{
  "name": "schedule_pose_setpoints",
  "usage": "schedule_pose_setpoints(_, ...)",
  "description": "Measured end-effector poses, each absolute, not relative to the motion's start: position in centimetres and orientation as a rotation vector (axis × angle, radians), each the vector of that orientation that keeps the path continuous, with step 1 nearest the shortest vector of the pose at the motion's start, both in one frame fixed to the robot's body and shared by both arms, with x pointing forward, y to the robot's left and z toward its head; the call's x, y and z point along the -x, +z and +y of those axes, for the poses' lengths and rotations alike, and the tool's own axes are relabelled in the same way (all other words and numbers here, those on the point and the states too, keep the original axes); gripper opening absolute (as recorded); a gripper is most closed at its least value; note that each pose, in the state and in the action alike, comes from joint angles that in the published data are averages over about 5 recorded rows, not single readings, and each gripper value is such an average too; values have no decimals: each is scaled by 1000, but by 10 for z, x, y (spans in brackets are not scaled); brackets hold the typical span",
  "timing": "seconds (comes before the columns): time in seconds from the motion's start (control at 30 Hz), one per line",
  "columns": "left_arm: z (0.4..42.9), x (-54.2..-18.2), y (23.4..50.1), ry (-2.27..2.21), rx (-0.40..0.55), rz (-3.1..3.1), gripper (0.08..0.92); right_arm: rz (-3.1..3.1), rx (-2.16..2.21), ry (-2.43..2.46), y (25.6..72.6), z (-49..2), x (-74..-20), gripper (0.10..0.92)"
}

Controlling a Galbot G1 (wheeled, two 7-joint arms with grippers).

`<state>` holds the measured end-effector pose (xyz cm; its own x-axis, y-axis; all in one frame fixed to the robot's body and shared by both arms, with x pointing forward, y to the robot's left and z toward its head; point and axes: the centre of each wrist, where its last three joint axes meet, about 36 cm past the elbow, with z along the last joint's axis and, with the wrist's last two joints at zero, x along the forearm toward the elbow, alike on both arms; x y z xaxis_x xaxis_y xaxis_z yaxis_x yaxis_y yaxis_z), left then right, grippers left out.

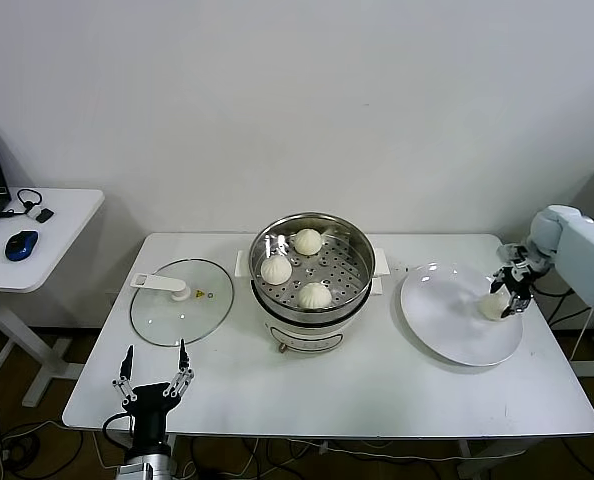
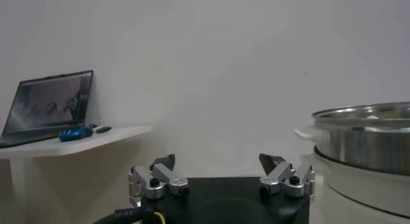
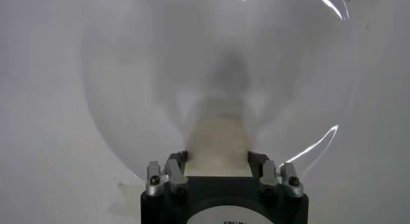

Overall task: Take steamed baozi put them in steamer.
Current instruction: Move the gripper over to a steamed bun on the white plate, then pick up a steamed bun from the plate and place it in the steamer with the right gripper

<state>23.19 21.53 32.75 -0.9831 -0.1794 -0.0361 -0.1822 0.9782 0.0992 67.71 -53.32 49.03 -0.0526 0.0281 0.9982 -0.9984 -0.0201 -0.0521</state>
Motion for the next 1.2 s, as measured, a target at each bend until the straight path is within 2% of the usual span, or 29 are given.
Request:
schedule_pose_setpoints(0.23,215,-233,331,152,271,3092,823,-1219,-1198,1317,529,-524,-679,645)
schedule_pose_setpoints(0.53,212,-235,336,138,237,3087,823,-1254,-1235,1402,610,-484,-684,645)
schedule_pose_setpoints(0.9,207,-239,341,128,183,3082,823,-1405,-1306,1452,694,-390,-676,645)
schedule_pose_setpoints(1.2,210,-240,343,121,175,3080,823,-1484,-1355,1425,714,-316,-669,653)
